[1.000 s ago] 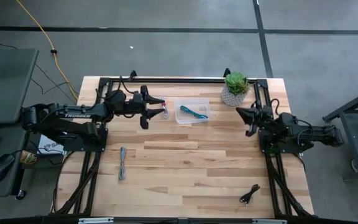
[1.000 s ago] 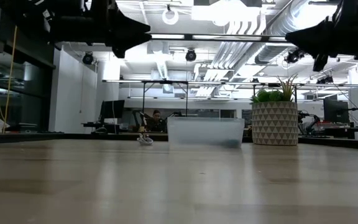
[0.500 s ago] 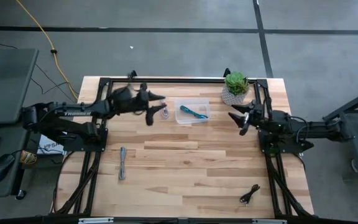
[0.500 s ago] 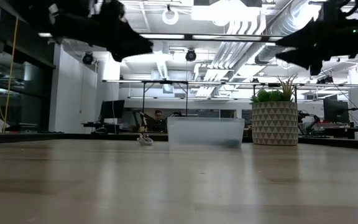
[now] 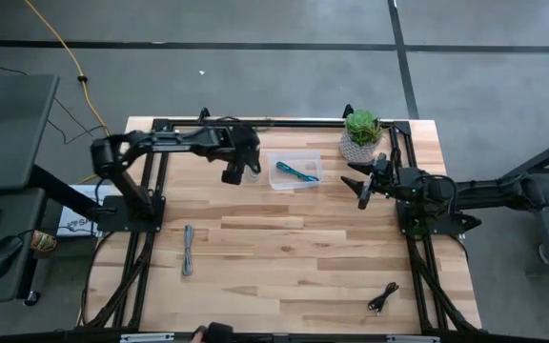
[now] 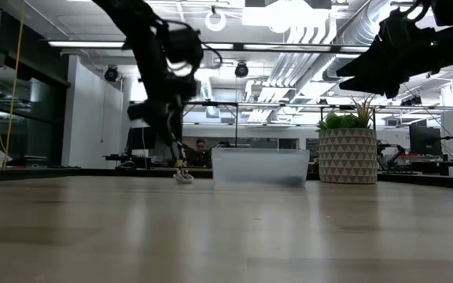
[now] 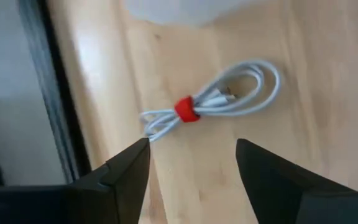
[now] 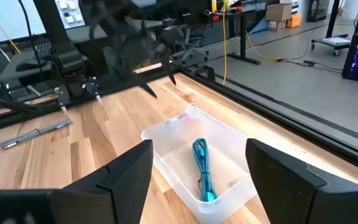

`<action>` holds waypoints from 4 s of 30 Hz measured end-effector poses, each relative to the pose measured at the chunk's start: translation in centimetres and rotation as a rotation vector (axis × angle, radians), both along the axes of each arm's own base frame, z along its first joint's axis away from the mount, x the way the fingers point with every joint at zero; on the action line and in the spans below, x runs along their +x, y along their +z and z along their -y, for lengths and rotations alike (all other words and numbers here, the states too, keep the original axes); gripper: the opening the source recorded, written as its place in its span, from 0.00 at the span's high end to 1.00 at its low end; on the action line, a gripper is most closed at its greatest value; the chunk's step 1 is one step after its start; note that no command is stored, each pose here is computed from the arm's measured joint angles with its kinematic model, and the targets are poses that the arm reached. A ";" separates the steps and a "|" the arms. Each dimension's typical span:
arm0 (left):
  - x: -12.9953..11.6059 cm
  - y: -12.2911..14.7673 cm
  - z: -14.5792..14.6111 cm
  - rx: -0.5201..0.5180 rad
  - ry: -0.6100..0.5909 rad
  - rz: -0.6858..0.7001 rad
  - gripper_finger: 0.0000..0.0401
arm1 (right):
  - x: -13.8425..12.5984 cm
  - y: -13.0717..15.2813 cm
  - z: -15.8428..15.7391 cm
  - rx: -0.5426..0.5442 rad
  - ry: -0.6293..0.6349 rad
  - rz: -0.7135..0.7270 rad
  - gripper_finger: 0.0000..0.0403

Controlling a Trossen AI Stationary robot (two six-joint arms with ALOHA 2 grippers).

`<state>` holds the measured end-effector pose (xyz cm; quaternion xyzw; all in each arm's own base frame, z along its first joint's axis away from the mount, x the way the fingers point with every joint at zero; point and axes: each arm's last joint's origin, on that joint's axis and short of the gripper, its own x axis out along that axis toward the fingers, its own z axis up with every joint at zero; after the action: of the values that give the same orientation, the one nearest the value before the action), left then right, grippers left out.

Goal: Pick and place USB-C Cables
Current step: Put the white charger cable into the transparent bin

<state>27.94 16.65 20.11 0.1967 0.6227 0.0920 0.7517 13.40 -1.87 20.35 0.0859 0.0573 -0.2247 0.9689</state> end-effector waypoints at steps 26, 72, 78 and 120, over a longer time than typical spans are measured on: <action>3.0 -8.1 -1.1 0.150 -0.461 -0.393 0.44 | -0.1 -0.4 0.0 0.042 0.007 -0.021 0.38; -2.4 1.7 6.7 -0.403 0.056 1.369 1.00 | -0.1 -0.4 0.0 -0.037 0.024 -0.058 0.38; -2.2 1.9 7.2 -0.367 0.058 1.405 1.00 | 0.1 -0.3 -0.4 -0.015 0.153 -0.048 0.38; 10.9 -1.9 -0.3 -0.161 0.017 0.336 1.00 | 0.1 -0.3 -0.5 0.014 0.179 -0.038 0.38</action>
<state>38.88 16.90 18.19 0.1123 0.4955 0.0797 0.8576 13.53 -1.39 20.02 0.0830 0.0847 -0.1383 0.9833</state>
